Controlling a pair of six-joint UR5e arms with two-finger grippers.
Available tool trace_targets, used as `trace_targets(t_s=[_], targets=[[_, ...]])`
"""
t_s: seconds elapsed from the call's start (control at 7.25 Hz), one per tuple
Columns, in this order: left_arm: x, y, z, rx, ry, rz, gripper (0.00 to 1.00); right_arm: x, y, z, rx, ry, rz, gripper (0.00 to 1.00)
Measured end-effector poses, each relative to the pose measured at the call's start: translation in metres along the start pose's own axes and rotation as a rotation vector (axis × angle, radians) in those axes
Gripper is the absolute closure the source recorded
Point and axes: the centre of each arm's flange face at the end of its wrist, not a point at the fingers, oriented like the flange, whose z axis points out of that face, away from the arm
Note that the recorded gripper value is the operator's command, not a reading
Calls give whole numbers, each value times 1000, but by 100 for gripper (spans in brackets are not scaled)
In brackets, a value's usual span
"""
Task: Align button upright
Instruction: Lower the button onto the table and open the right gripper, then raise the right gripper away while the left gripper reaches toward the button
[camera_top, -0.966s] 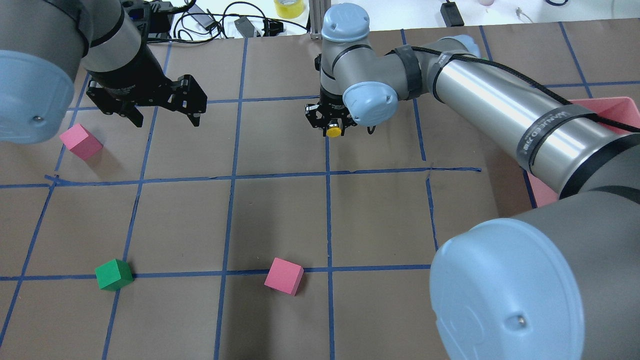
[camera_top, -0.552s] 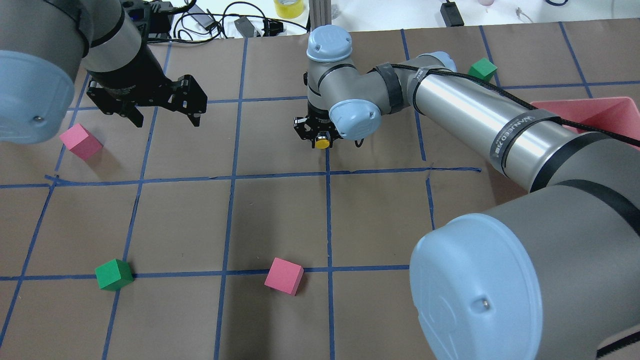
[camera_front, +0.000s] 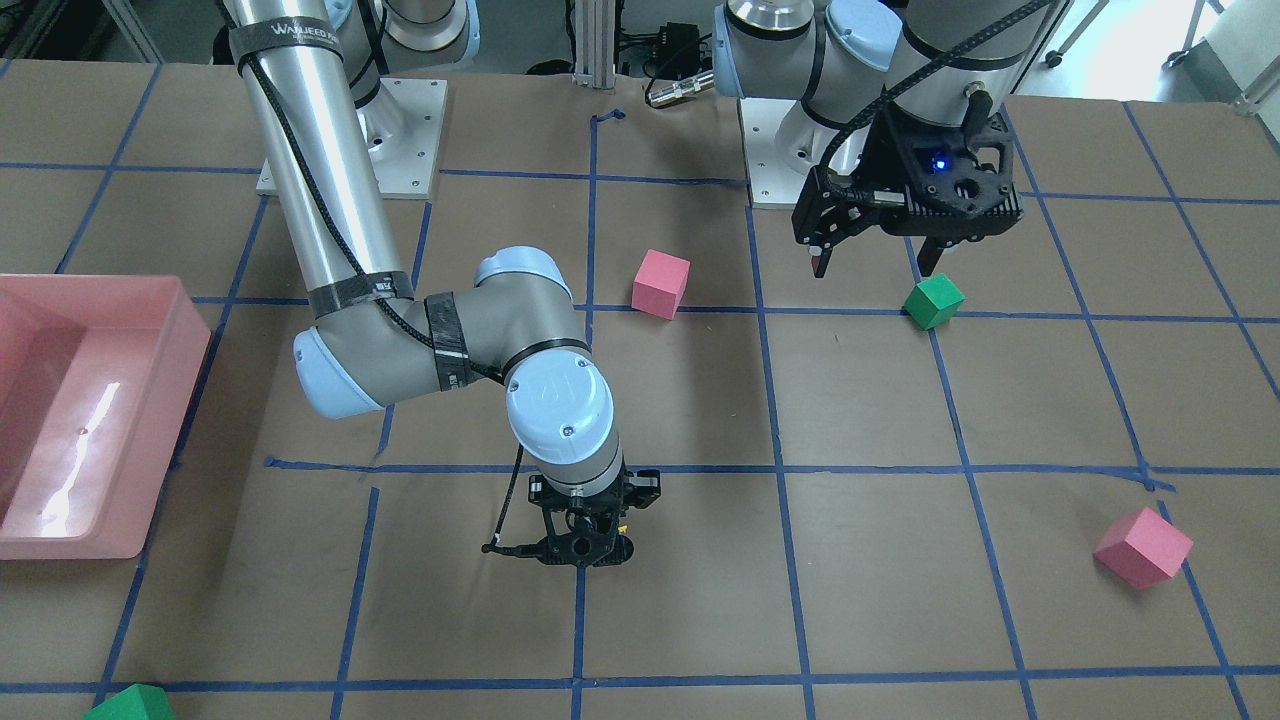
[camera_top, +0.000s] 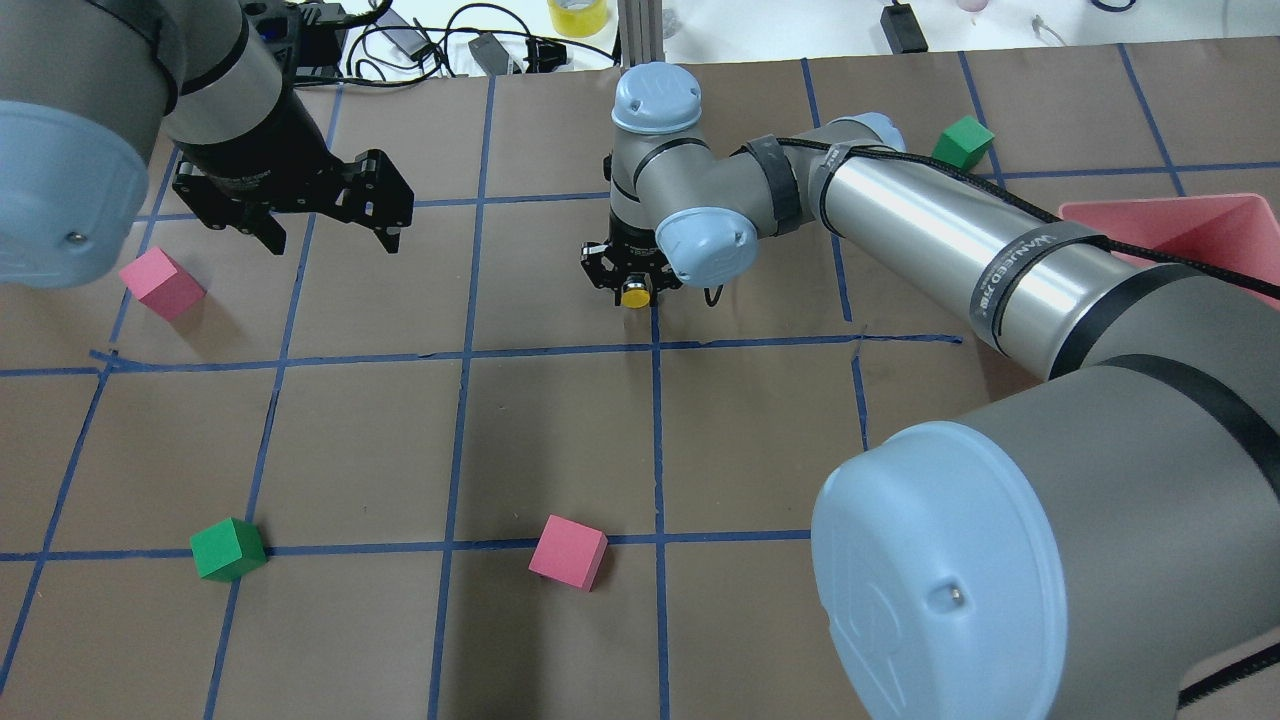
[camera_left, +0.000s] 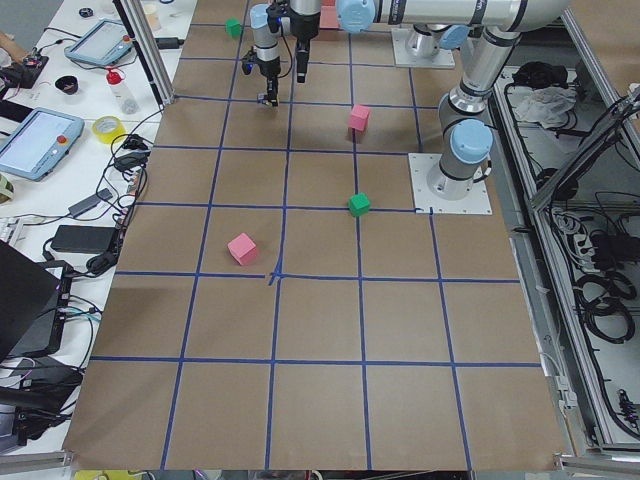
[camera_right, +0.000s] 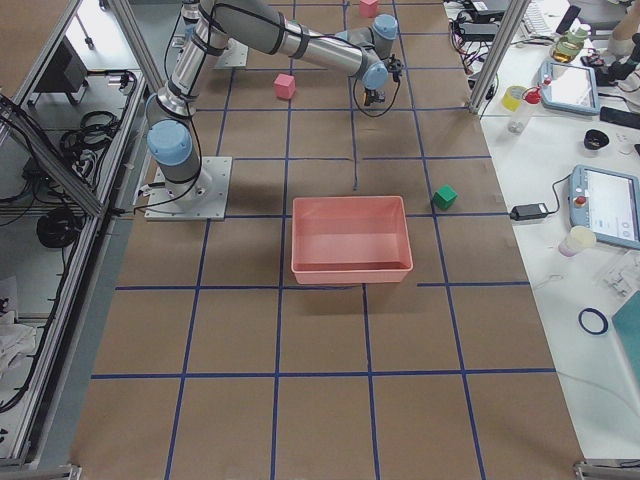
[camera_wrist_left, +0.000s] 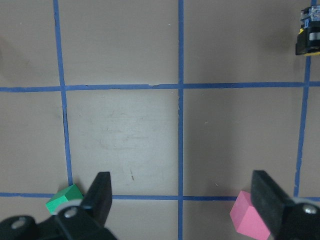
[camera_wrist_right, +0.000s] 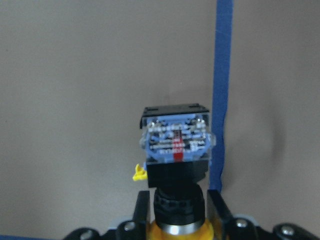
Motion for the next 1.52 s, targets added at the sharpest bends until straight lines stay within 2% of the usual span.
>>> trace_targets(t_s=[0.14,0.55,0.83,0.97,1.24,1.52], targets=[[0,0,0,0,0,0,0,0,0,0,2,3,-4,1],[0,0,0,-1,0,0,0,0,1,-17,27,4,-6,0],[0,0,1,-2,0,0,0,11,7,-76,91,17,4,0],[0,0,1,-3,0,-1,0,27,10,-108,98,24,30,0],[0,-1,5,-7,-1,-3,0,73,21,-165,77,38,105,0],[2,-10,18,0,-3,-7,0,113,47,-222,59,47,163,0]])
